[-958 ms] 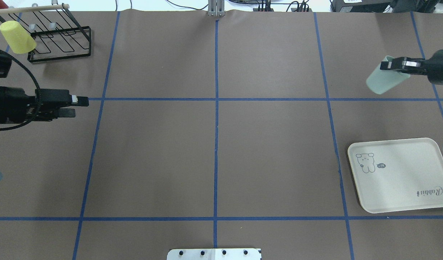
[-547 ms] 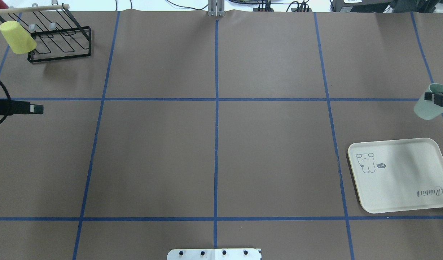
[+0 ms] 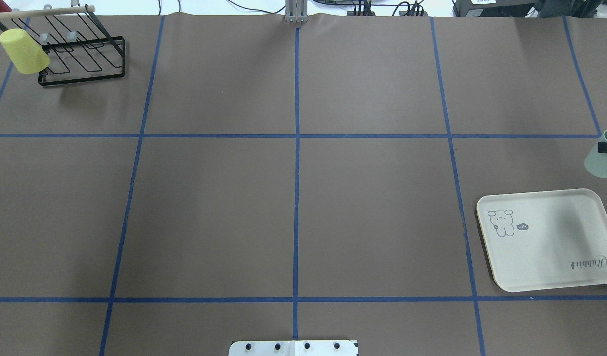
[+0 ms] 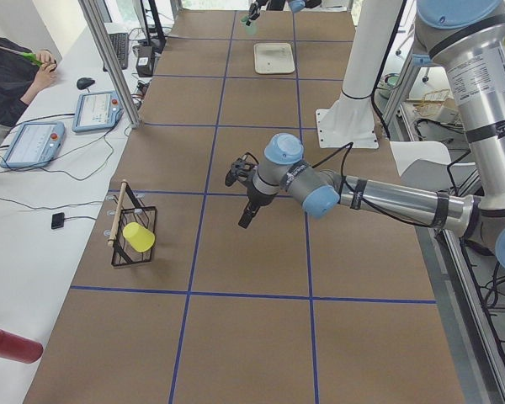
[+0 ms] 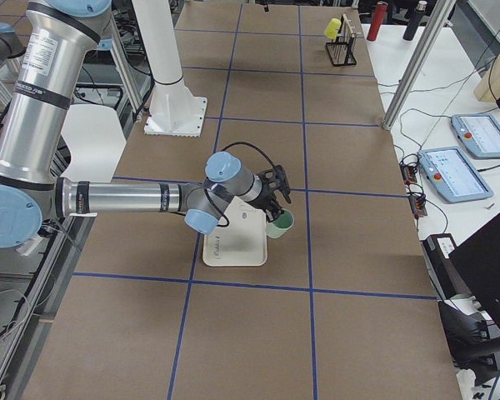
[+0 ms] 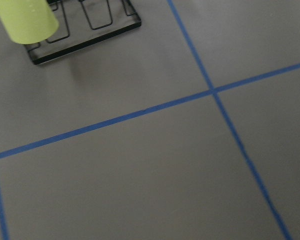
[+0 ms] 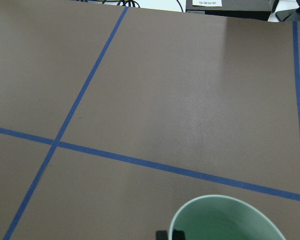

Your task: Left arm grabs green cup and hands to right arm on tray

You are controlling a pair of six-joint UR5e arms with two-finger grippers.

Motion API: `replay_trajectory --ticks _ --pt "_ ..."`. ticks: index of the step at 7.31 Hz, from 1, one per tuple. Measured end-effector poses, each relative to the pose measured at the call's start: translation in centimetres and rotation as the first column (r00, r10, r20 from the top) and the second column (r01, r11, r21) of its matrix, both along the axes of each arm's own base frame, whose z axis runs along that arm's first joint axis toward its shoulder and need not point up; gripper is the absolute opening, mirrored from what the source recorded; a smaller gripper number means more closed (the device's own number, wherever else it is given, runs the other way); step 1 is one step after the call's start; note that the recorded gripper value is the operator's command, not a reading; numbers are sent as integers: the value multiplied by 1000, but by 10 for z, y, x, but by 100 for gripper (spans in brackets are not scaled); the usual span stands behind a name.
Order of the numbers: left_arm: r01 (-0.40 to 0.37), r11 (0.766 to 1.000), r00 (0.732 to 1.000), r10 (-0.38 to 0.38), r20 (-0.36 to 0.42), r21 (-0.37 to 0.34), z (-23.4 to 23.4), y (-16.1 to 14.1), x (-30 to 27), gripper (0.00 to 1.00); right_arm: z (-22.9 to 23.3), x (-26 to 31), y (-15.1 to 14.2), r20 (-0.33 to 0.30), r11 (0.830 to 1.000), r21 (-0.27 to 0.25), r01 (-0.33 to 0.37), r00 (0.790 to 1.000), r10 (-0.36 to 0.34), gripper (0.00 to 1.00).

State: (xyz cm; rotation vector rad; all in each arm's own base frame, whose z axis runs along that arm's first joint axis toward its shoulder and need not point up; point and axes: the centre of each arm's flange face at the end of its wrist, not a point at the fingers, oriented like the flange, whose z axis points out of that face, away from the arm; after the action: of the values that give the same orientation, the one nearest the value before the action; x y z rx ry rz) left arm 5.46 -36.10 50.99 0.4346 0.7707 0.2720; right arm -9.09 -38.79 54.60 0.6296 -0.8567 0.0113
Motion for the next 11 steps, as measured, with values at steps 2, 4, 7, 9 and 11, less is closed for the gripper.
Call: replay_trajectory --ticks 2,4,7,9,11 --pt "-35 999 999 34 -27 -18 7 9 -11 100 -19 -36 7 17 1000 13 12 1000 -13 0" --pt "-40 999 999 39 -37 -30 10 10 -12 100 -42 -66 20 83 1000 -21 17 996 -15 0" --pt "3 991 999 -10 -50 -131 27 20 -18 100 -38 -79 45 91 996 -91 15 996 -7 0" --pt "1 981 1000 -4 -16 -194 44 32 -31 100 -35 -78 50 82 995 -100 13 997 -5 0" --pt "-63 971 996 77 53 -233 58 24 -56 100 -36 -78 49 81 996 -93 16 997 -8 0"
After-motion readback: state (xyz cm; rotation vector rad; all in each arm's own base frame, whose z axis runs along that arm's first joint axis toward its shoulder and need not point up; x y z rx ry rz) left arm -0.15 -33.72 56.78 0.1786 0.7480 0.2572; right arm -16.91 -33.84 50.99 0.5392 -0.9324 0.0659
